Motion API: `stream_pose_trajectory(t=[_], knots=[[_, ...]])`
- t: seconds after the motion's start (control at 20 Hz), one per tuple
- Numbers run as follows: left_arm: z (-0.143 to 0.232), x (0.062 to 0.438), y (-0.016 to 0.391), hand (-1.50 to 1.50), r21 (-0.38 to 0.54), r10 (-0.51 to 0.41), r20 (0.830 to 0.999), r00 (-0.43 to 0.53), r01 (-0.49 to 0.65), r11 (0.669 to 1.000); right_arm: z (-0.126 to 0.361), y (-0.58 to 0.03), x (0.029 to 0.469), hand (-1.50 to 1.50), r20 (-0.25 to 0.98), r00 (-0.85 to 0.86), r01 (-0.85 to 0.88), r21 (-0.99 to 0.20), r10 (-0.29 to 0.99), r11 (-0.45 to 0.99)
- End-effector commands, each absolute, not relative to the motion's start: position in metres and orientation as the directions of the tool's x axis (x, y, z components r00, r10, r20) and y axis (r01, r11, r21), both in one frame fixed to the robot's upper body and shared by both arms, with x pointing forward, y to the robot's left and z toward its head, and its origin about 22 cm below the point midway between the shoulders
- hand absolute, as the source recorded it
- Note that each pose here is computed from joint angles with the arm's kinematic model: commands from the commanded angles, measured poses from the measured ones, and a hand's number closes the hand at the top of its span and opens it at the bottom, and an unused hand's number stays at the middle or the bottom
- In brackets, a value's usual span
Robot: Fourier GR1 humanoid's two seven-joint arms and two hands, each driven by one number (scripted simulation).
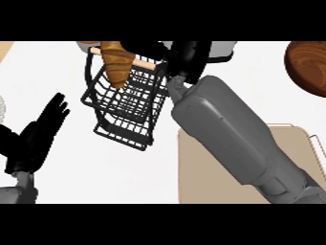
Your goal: Pick the croissant from the tray and place it in the tiered basket
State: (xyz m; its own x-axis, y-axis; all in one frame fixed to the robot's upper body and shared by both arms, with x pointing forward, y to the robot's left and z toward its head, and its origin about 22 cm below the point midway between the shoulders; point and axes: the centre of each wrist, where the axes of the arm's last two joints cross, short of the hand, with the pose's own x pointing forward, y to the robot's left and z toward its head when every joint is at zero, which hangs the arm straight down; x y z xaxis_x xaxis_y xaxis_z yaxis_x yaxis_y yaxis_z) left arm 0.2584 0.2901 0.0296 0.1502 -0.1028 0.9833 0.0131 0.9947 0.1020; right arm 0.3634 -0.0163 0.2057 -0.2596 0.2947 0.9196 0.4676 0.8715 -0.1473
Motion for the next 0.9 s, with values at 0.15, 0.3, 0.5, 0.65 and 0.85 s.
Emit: stream_pose_trajectory(t=[0.15,0.3,0.5,0.65,0.85], knots=[[0.025,0.237,0.305,0.00,0.112,-0.110,0.982,0.155,-0.003,0.994,0.197,-0.109,0.350,-1.50,0.939,-0.250,0.613,-0.036,0.238,0.789],[0.030,0.250,0.300,0.00,0.125,-0.121,0.979,0.165,-0.012,0.992,0.218,-0.146,0.333,-1.50,0.943,-0.252,0.625,-0.012,0.216,0.781],[0.028,0.252,0.290,0.00,0.102,-0.101,0.985,0.143,-0.006,0.995,0.216,-0.190,0.300,-1.50,0.927,-0.264,0.641,-0.038,0.267,0.767],[0.025,0.249,0.284,0.00,0.100,-0.097,0.982,0.164,-0.006,0.995,0.230,-0.223,0.271,-1.50,0.923,-0.277,0.646,-0.028,0.267,0.763],[0.026,0.251,0.302,0.00,0.097,-0.096,0.982,0.160,-0.001,0.995,0.246,-0.253,0.237,-1.50,0.921,-0.256,0.641,-0.067,0.294,0.765]])
